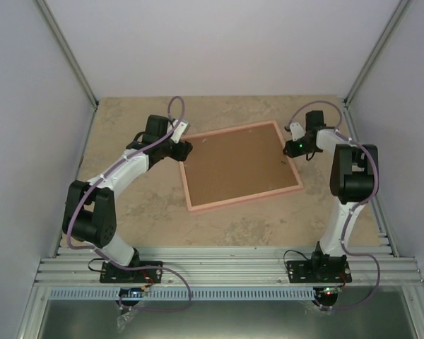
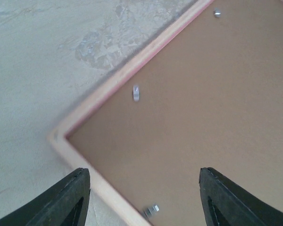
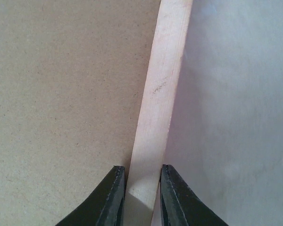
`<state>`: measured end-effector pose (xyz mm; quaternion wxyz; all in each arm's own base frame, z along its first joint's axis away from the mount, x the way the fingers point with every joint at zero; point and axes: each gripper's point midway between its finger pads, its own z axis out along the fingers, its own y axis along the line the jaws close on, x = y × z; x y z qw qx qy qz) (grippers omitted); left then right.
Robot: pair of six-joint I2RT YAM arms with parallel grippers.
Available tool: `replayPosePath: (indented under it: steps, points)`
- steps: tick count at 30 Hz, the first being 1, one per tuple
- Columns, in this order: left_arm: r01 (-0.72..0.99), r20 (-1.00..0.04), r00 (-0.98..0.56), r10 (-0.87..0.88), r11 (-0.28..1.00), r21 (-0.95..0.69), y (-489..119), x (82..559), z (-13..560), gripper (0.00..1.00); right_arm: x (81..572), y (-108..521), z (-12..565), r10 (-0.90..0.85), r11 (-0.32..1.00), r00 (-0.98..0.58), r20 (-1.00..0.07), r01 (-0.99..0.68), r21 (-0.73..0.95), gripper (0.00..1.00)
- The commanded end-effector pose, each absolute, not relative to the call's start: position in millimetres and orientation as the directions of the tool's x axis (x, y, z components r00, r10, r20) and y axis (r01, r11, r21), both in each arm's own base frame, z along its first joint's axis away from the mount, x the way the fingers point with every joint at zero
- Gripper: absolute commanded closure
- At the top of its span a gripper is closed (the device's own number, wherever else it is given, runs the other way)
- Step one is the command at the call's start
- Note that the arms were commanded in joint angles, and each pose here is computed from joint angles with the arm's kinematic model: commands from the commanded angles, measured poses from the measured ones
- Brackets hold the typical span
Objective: Put the photo into the frame
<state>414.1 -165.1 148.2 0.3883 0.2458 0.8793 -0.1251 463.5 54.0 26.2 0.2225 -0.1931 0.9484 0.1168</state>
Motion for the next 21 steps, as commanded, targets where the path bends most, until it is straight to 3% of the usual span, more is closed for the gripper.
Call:
replayPosePath:
  steps: [1, 8, 15, 18, 21]
  points:
    - [0.57, -0.743, -0.57, 0.351, 0.82, -0.05, -170.7, 410.5, 147.1, 0.34, 448.4, 75.9, -7.6, -0.492, 0.774, -0.779, -0.389, -0.596, 0.214, 0.9]
    - [0.615, -0.687, -0.615, 0.387, 0.781, -0.11, -181.3, 406.7, 118.0, 0.35, 469.2, 129.5, 10.0, -0.676, 0.56, -0.568, -0.47, -0.81, 0.173, 0.96]
    - [0.563, -0.619, -0.689, 0.376, 0.816, -0.131, -178.2, 419.3, 79.8, 0.37, 473.8, 182.4, 14.2, -0.788, 0.383, -0.37, -0.492, -0.92, 0.077, 0.92]
    - [0.535, -0.567, -0.735, 0.371, 0.832, -0.148, -175.3, 417.7, 57.1, 0.38, 488.4, 188.8, 24.3, -0.789, 0.393, -0.365, -0.495, -0.918, 0.051, 0.82]
    - [0.53, -0.527, -0.759, 0.381, 0.833, -0.161, -174.0, 412.8, 41.5, 0.39, 496.9, 190.9, 41.2, -0.774, 0.41, -0.374, -0.511, -0.911, 0.045, 0.53]
